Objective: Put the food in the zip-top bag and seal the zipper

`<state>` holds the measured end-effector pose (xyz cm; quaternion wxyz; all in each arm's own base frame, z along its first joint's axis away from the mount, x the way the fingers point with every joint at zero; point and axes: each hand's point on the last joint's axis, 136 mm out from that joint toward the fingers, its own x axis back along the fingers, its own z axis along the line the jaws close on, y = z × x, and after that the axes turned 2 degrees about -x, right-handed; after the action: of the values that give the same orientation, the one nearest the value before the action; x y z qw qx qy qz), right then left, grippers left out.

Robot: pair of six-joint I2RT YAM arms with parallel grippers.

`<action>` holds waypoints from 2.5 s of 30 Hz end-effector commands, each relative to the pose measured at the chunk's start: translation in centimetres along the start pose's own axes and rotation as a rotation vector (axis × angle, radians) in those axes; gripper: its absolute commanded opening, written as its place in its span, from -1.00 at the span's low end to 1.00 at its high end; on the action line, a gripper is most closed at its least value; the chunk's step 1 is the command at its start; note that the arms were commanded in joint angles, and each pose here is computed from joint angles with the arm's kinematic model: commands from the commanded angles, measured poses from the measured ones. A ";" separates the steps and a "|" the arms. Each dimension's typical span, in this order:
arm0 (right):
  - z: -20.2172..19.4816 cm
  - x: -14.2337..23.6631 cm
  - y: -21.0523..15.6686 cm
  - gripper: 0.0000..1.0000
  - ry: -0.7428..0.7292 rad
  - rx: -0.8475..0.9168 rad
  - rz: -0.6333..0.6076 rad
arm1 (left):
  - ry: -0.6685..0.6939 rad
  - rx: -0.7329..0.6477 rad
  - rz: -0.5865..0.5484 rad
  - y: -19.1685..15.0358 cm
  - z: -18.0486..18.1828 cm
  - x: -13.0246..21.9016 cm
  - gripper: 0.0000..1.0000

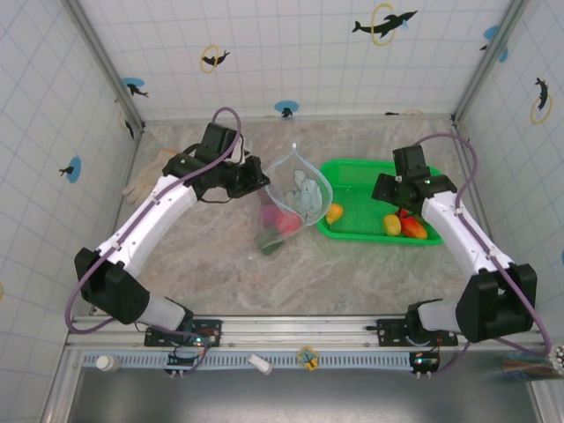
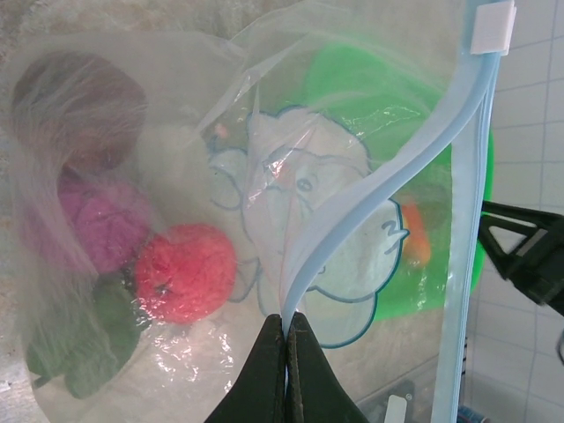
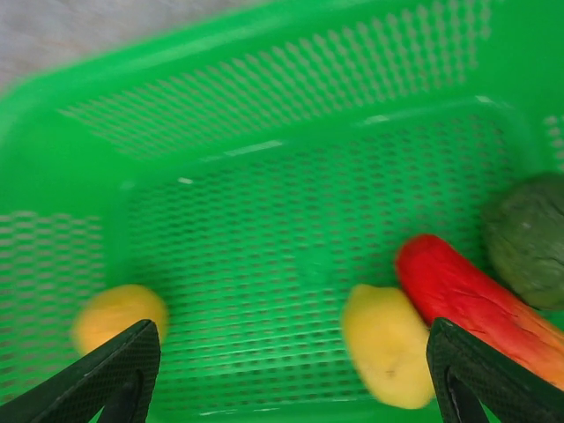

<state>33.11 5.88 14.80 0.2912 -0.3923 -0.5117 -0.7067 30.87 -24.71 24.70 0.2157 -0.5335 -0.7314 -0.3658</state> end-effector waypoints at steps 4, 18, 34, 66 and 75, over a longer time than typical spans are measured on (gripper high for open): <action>-2.9 -2.7 -4.0 0.63 -0.109 0.056 0.147 | -0.035 -0.016 -0.010 -0.4 -0.3 0.6 -1.00; -3.5 -8.3 -7.1 0.50 -0.157 0.109 0.267 | -0.022 -0.011 -0.003 -1.3 0.3 1.1 -1.00; -2.1 -6.5 -4.4 -0.11 -0.140 0.167 0.150 | -0.023 0.009 -0.005 -1.1 0.0 1.5 -1.00; 27.8 9.9 -5.5 -0.09 0.559 0.580 -0.194 | -0.131 0.029 -0.006 1.1 -3.9 2.0 -1.00; 30.1 6.6 -6.0 0.47 0.494 0.600 -0.113 | -0.111 0.026 -0.010 1.1 -3.6 2.2 -1.00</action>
<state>32.42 35.62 20.18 0.4734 -0.0981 -0.6364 -0.6011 31.15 -25.52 27.86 0.1896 -0.5413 -0.7492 -0.3313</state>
